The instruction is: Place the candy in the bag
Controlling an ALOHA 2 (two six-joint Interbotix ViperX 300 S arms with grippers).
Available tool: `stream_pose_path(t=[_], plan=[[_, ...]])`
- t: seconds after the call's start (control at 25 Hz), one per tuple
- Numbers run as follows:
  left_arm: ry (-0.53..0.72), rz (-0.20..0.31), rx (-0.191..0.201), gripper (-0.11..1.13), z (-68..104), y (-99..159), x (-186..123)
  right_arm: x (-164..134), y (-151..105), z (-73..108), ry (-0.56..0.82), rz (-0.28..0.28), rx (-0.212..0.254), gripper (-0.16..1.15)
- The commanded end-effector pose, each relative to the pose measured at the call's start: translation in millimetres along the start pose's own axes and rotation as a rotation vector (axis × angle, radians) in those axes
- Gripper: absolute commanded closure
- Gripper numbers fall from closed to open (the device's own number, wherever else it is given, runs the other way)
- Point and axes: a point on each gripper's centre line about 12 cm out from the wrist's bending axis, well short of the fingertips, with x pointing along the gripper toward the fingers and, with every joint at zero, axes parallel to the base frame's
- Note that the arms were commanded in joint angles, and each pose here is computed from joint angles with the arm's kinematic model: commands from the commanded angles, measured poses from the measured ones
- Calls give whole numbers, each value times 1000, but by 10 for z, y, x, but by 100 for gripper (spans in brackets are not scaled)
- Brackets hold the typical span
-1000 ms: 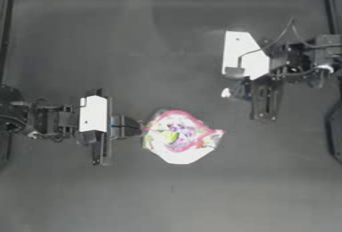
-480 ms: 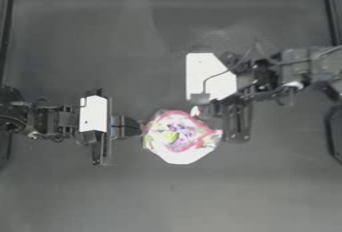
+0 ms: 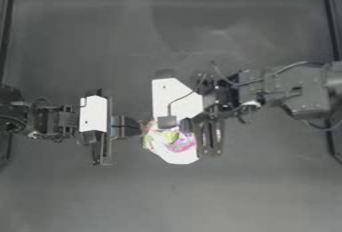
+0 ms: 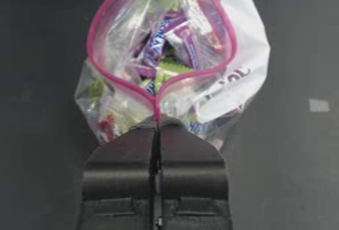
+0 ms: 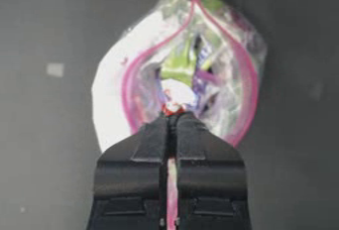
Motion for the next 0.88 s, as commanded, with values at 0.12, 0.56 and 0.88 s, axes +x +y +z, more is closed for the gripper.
stream_pose_path(t=[0.12,0.56,0.88], plan=[[-41,1,0,99,128,3,2,25,33,118,-37,11,2,78],[-43,0,-1,99,133,-1,-1,198,59,80,-33,39,25,77],[-45,-2,1,99,135,-11,-1,255,58,57,-20,40,27,61]])
